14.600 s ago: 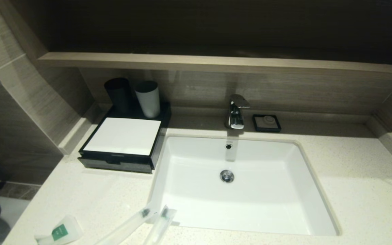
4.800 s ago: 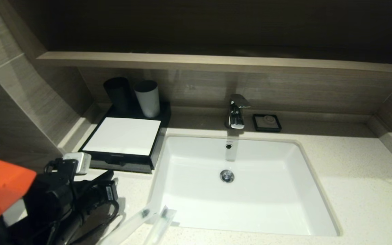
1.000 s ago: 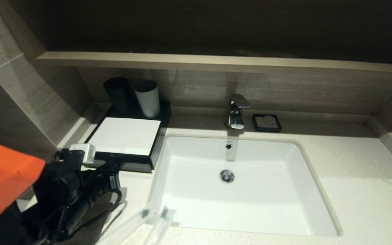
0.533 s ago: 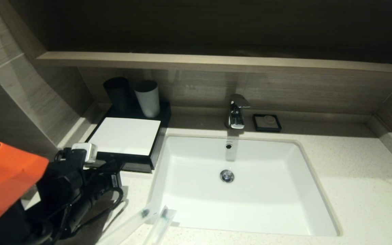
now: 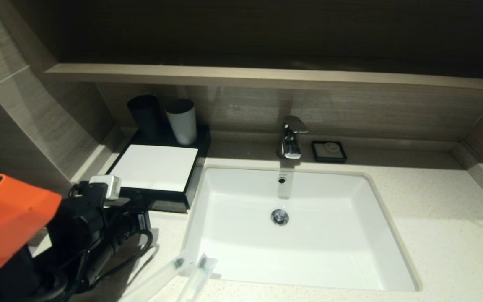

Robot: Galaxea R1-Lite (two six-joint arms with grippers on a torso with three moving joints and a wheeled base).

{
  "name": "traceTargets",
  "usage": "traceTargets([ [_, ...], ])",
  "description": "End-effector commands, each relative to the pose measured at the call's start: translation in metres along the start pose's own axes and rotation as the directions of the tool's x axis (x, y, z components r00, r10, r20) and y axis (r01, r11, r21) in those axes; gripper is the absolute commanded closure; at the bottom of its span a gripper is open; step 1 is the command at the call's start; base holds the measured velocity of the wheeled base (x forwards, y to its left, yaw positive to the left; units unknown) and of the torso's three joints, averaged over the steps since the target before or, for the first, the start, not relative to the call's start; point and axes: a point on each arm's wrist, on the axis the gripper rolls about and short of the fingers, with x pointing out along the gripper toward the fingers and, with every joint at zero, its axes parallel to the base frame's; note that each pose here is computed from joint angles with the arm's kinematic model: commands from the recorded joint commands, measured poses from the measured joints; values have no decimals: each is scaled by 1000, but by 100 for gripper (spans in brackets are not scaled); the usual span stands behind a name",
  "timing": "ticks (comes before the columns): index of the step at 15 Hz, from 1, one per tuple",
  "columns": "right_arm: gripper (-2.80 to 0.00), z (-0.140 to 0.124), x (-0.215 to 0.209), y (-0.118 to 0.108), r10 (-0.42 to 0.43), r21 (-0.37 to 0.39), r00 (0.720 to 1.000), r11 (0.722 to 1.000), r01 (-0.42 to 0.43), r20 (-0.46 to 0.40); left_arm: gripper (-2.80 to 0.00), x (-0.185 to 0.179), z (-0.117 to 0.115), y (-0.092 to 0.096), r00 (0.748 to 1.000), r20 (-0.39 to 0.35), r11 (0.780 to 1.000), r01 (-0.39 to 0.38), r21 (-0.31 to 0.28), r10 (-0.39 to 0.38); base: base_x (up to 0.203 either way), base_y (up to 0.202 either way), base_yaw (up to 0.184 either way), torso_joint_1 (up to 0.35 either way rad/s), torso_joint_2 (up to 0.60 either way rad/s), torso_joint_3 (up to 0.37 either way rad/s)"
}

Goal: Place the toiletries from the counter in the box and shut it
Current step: Open the drawer

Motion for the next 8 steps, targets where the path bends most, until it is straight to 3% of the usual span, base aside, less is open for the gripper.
traceTargets([
  [1,0,0,0,0,0,0,1000,1000,0,-1,0,1,-1,0,1000,2,1000,-2,-1,2,0,0,0,0,0,0],
  [8,0,0,0,0,0,0,1000,1000,0,-1,0,4,-1,-1,1000,4,1000,-2,-2,2,0,0,0,0,0,0],
])
